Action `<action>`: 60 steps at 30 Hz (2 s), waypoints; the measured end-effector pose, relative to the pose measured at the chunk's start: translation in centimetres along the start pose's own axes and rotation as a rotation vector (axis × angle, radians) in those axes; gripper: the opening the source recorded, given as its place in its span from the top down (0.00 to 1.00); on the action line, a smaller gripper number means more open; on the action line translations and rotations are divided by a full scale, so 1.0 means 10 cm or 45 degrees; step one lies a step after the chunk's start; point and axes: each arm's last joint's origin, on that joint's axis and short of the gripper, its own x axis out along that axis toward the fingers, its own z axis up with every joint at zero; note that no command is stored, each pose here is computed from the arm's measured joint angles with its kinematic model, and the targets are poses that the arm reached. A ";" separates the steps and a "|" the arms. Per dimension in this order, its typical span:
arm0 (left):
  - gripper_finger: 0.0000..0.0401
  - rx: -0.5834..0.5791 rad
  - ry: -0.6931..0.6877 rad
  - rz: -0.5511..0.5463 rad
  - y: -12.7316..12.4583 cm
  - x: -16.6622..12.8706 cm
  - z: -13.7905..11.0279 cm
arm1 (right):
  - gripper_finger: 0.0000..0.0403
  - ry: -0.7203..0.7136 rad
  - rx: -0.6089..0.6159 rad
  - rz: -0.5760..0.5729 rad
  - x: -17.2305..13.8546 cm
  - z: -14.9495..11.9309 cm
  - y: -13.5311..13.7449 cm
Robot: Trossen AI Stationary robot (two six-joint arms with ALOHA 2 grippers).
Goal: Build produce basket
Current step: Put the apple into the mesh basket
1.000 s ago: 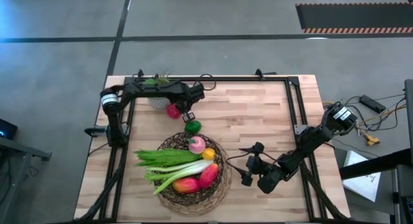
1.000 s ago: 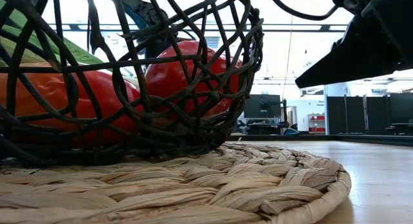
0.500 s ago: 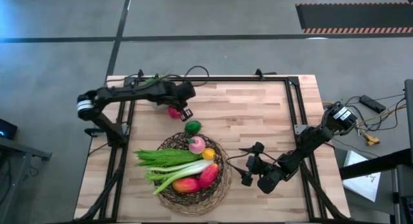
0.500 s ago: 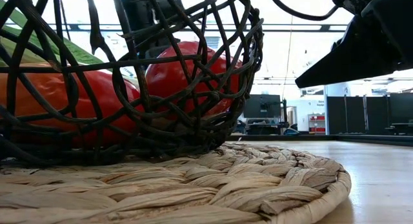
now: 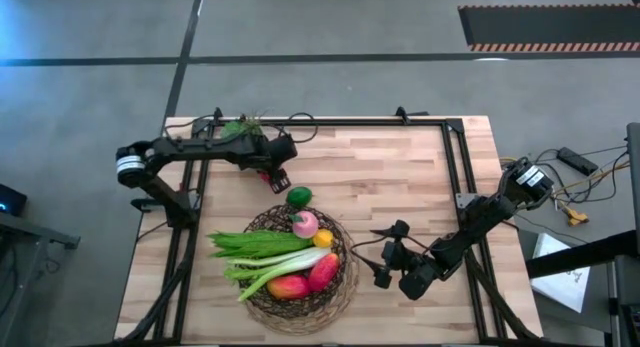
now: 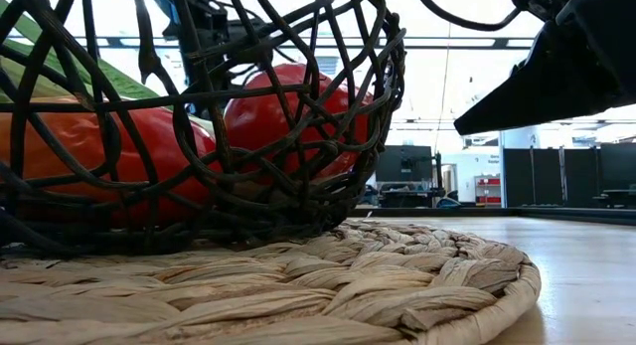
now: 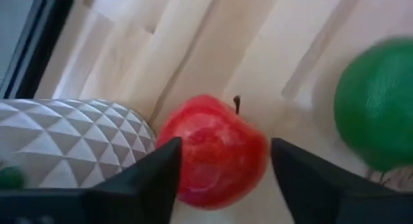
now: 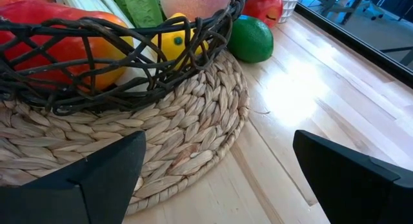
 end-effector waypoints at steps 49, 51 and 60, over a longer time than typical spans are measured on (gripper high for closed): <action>0.25 0.958 0.169 0.028 -0.10 0.34 -0.40 | 0.05 0.001 0.001 0.001 0.00 0.00 0.00; 0.25 0.898 0.194 0.024 -0.13 0.28 -0.40 | 0.05 0.003 0.001 0.003 0.00 0.00 0.00; 0.25 0.541 0.437 0.080 -0.11 0.06 -0.50 | 0.05 0.004 0.000 0.005 0.00 0.00 0.00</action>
